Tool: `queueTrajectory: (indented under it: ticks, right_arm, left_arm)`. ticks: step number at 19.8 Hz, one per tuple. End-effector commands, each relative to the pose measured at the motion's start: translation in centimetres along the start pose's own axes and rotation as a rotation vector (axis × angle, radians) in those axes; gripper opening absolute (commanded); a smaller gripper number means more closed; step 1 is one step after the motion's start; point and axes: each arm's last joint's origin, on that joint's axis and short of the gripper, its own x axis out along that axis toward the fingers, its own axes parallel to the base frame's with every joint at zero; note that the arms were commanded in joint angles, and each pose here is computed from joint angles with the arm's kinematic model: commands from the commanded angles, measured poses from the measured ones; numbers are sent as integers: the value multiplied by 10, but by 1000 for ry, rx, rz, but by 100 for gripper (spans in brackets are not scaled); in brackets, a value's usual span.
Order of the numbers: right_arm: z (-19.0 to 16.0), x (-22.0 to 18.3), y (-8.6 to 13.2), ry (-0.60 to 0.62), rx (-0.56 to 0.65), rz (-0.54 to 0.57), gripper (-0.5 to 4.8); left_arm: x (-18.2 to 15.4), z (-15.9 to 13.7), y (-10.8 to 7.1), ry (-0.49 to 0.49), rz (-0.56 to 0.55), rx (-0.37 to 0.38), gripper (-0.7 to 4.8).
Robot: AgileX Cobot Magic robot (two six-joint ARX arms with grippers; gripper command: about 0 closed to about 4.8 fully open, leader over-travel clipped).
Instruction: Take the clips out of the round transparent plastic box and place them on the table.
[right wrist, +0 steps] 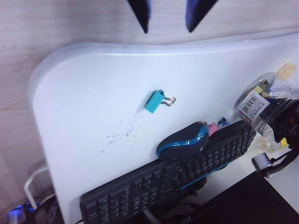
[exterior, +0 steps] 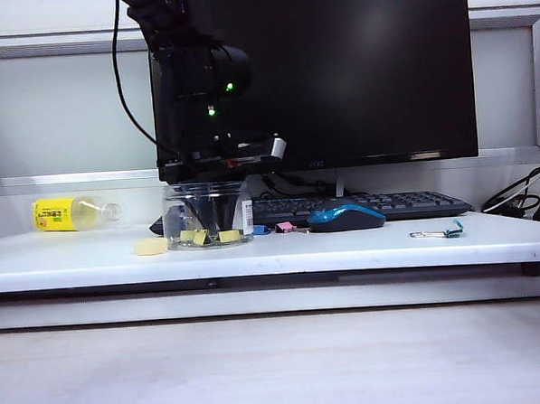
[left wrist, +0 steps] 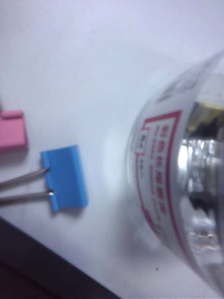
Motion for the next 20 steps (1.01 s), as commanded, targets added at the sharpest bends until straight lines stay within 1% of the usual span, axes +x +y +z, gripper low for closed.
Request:
queueTrajectory:
  ticks: [1,5,7,9,11,12,13,16,17,18,20]
  right_arm:
    - [1,0,0,-5,-7,2,107]
    - [1,0,0,-5,-8,1,107]
    - [1,0,0,-5,-8,1,107]
    - [1,0,0,-5,-8,1,107]
    - [1,0,0,-5,-8,1,107]
    - [1,0,0,-5,-8,1,107]
    - [1,0,0,-5,-8,1,107]
    - [1,0,0,-5,-8,1,107]
    - [1,0,0,-5,-8,1,107]
    - [1,0,0,-5,-8,1,107]
    - [1,0,0,-5,-8,1,107]
  left_arm:
    - [7,0,0,11,-12,-4,154]
    - [16,2,0,19,-16,-20,152]
    - [22,2,0,21,-50,-26,152]
    - [29,3,0,22,-61,-34,151]
    - [32,4,0,16,-78,-46,127]
    - [32,4,-1,8,-87,-50,97]
    - [32,5,-1,-1,-102,-53,79]
    - [32,6,-1,-21,-129,-73,75]
    - [32,7,-1,-26,-138,-79,54]
    - [32,7,-2,-32,-153,-80,47]
    - [32,7,-2,-30,-158,-98,50]
